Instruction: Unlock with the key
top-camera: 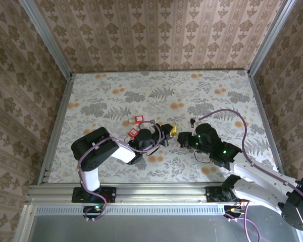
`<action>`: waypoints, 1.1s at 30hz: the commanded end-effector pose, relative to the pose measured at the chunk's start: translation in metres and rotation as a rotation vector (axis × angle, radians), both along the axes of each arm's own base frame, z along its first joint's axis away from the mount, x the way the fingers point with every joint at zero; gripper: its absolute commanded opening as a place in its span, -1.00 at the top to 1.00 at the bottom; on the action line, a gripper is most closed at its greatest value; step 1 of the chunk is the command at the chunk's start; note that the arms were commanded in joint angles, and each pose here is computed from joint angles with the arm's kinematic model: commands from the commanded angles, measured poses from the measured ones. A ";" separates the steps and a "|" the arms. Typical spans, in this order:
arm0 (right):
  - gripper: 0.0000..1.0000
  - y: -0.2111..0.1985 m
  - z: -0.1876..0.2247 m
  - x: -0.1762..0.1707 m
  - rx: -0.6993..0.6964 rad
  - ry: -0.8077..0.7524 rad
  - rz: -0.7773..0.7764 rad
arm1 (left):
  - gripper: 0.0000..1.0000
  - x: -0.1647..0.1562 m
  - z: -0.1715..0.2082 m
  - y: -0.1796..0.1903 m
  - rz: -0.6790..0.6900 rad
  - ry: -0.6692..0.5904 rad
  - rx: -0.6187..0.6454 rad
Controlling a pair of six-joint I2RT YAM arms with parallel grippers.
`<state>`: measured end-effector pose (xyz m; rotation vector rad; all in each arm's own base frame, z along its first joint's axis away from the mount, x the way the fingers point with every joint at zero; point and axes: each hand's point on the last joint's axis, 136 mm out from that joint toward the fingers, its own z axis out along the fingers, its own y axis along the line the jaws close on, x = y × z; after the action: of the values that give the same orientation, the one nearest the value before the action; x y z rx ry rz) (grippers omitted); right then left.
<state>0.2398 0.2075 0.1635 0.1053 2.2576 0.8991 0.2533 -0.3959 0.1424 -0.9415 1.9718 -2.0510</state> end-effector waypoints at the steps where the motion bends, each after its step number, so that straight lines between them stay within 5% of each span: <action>1: 0.95 0.004 0.014 -0.001 0.044 -0.041 0.016 | 1.00 0.002 0.014 0.000 -0.013 -0.114 0.044; 5: -0.33 0.017 0.041 -0.003 0.204 -0.069 0.056 | 1.00 0.009 0.041 0.008 -0.015 -0.294 0.129; 9: -0.68 0.014 0.073 -0.002 0.378 -0.104 0.048 | 1.00 0.010 0.075 0.022 -0.021 -0.535 0.294; 15: -0.73 0.008 0.095 0.005 0.563 -0.145 0.047 | 1.00 -0.004 0.121 0.033 -0.043 -0.904 0.570; 33: -0.12 0.034 0.105 0.002 0.770 -0.250 0.164 | 1.00 -0.010 0.135 0.034 0.010 -0.990 0.565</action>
<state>0.2489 0.2393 0.2528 0.1914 1.6865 1.6724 0.2456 -0.3612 0.2721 0.1616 1.7700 -1.3595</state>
